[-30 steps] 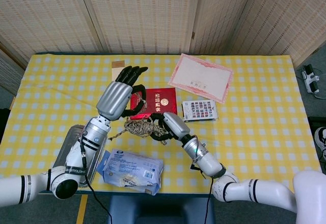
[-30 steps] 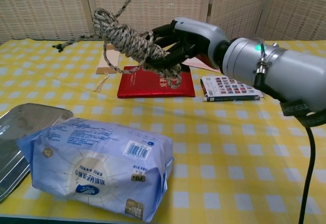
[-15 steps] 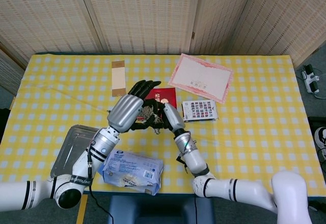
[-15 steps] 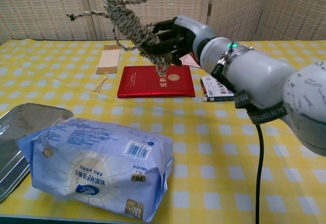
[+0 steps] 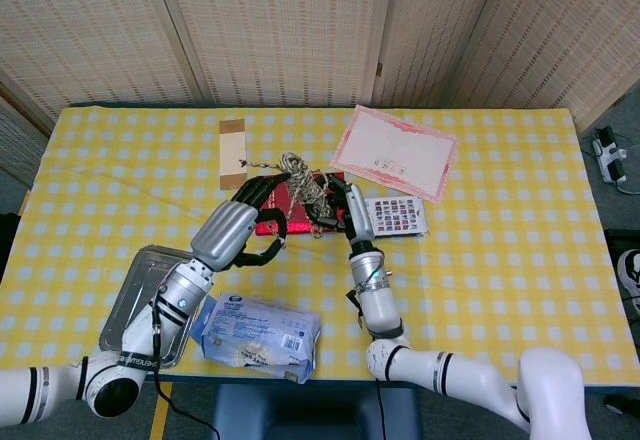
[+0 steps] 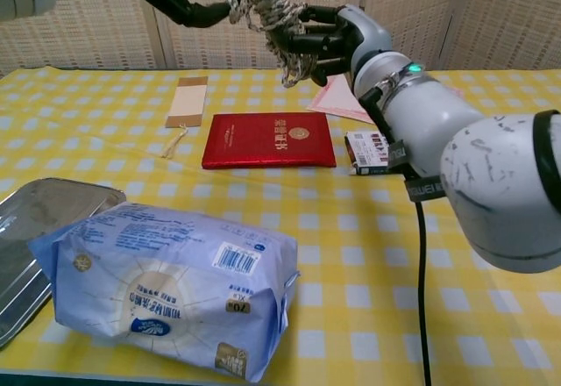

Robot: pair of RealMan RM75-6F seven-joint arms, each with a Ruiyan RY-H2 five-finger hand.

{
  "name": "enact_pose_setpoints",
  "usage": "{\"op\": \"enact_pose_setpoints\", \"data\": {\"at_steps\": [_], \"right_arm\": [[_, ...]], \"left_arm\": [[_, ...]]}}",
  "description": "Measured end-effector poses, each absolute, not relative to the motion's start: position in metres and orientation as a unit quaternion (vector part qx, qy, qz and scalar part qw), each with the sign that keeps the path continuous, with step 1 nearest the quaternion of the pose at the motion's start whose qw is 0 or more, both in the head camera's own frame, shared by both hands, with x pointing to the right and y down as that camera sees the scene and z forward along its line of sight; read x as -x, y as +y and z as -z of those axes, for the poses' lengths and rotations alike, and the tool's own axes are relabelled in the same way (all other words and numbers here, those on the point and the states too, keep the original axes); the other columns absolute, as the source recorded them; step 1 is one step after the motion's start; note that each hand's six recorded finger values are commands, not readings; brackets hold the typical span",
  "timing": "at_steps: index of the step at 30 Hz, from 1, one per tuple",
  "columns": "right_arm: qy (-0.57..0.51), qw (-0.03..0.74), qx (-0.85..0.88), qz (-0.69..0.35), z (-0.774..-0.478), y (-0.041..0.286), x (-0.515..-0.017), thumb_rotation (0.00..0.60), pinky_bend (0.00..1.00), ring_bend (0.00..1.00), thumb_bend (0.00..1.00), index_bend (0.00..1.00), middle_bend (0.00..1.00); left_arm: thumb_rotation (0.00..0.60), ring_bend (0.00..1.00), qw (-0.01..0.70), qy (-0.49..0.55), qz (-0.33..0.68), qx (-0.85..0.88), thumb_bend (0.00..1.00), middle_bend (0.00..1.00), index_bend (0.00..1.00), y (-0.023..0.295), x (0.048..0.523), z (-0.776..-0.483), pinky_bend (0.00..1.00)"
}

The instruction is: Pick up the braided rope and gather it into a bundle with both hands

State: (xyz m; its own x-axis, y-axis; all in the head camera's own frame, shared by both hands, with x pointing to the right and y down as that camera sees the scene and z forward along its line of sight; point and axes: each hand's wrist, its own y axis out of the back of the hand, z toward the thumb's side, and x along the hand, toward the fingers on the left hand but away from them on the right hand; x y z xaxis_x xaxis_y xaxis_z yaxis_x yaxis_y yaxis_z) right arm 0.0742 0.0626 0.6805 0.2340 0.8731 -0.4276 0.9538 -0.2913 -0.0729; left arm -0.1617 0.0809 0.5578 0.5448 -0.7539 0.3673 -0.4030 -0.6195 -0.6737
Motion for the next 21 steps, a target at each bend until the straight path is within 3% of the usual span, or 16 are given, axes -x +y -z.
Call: {"op": "enact_pose_setpoints", "data": {"at_steps": [21], "right_arm": [[0.642,0.156,-0.748,0.062,-0.657,0.044,-0.102,0.600,0.86,0.91,0.69,0.89,0.75]], "left_arm": [[0.600,0.00,0.220,0.337,0.384,0.831,0.53,0.05,0.66,0.079,0.194,-0.591,0.00]]}}
